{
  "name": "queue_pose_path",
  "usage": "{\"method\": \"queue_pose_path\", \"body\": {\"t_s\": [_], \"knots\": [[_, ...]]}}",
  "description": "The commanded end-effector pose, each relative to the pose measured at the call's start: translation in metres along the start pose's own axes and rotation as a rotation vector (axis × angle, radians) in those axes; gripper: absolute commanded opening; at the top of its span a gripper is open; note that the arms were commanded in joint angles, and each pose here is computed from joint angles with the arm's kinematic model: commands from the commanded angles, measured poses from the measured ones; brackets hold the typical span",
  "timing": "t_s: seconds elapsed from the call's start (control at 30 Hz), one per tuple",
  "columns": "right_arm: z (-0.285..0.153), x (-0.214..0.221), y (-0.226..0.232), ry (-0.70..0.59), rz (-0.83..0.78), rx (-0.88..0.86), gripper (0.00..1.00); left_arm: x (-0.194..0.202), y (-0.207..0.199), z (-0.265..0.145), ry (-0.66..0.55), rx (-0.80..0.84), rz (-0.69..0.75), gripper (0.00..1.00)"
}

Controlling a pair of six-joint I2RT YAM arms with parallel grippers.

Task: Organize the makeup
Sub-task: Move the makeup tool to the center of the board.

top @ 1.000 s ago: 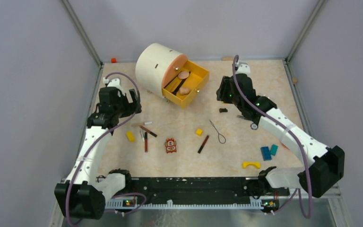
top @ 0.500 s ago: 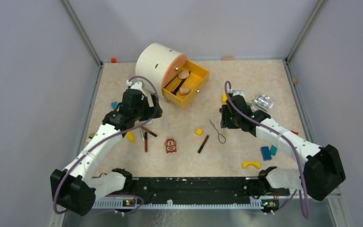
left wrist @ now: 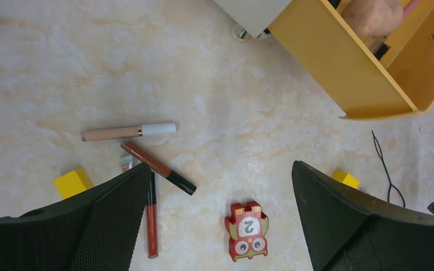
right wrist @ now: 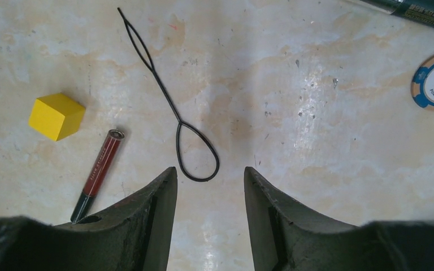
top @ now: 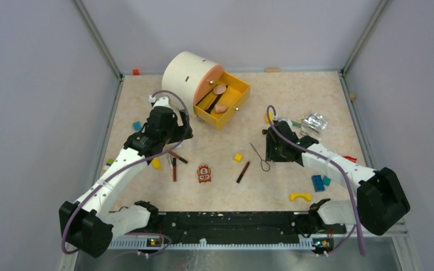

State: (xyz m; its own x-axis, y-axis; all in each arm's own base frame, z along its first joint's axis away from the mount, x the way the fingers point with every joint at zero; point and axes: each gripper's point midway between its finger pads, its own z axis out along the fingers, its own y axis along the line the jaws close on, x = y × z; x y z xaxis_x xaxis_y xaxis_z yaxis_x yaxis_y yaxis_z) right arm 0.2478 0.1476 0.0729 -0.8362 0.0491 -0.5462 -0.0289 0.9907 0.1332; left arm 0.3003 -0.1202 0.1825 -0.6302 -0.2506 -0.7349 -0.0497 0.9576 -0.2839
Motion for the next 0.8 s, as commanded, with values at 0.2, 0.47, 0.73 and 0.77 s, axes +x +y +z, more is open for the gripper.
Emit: {"method": "queue_pose_path", "body": {"t_s": [0.2,0.47,0.73,0.77], "knots": [[0.028,0.016,0.007,0.101,-0.002,-0.031,0.42,-0.032,0.006,-0.012,-0.094,-0.058,0.023,0.99],[0.038,0.026,0.013,0.138,-0.02,-0.069,0.34,-0.023,-0.025,-0.02,-0.1,0.16,0.036,0.99],[0.04,0.028,0.0,0.143,-0.025,0.003,0.31,-0.009,-0.042,-0.018,-0.049,0.267,0.098,0.99],[0.04,0.028,-0.001,0.145,-0.028,0.012,0.31,-0.008,-0.043,-0.018,-0.044,0.273,0.108,0.99]]}}
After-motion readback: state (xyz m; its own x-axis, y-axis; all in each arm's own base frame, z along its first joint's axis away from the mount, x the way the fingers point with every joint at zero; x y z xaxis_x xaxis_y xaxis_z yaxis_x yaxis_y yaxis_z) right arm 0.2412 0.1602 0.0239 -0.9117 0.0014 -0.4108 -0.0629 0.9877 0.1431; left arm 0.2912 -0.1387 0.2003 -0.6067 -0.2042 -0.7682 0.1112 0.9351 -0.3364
